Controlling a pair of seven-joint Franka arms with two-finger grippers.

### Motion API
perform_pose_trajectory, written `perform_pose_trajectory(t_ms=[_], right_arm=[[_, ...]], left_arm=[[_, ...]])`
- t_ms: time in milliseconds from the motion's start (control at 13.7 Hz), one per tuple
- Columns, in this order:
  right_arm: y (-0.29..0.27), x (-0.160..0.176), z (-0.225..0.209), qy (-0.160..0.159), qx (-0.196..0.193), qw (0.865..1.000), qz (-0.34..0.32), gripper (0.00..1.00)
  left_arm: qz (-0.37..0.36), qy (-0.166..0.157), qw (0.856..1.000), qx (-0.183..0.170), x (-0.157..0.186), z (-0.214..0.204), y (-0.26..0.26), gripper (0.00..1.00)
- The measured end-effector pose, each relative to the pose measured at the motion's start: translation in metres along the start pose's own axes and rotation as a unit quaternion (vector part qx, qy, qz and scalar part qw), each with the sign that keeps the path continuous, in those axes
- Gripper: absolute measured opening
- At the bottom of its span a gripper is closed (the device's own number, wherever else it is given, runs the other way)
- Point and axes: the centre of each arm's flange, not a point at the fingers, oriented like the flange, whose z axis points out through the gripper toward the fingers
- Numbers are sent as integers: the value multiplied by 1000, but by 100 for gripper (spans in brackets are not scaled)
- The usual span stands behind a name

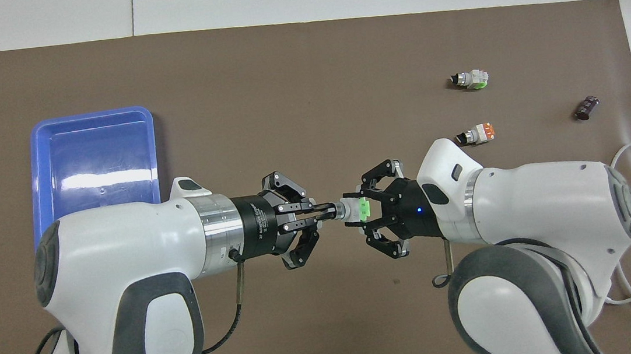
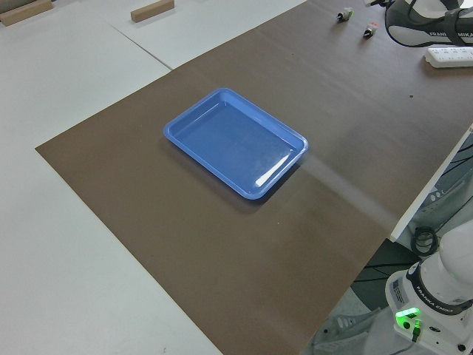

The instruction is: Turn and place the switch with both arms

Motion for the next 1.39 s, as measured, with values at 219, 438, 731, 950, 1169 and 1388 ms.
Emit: perform_pose_trajectory(t_ms=[219, 438, 731, 950, 1169, 1388], right_arm=[[0, 0, 1, 0, 0, 1000, 0, 41], [1, 0, 1, 0, 0, 1000, 1, 41], [1, 0, 1, 0, 0, 1000, 0, 41], [1, 1, 1, 0, 0, 1000, 0, 45], [-1, 3, 4, 0, 4, 1000, -2, 80], [-2, 5, 3, 1, 5, 1000, -3, 100]], left_arm=[[-50, 0, 999, -1, 1, 0, 0, 10], [-82, 0, 997, -1, 1, 0, 0, 10], [-85, 0, 996, -2, 1, 0, 0, 10], [-85, -2, 996, -7, 0, -1, 1, 10], [-71, 9, 997, -26, 2, -4, 7, 10], [-36, 42, 997, -51, 7, -7, 15, 10]])
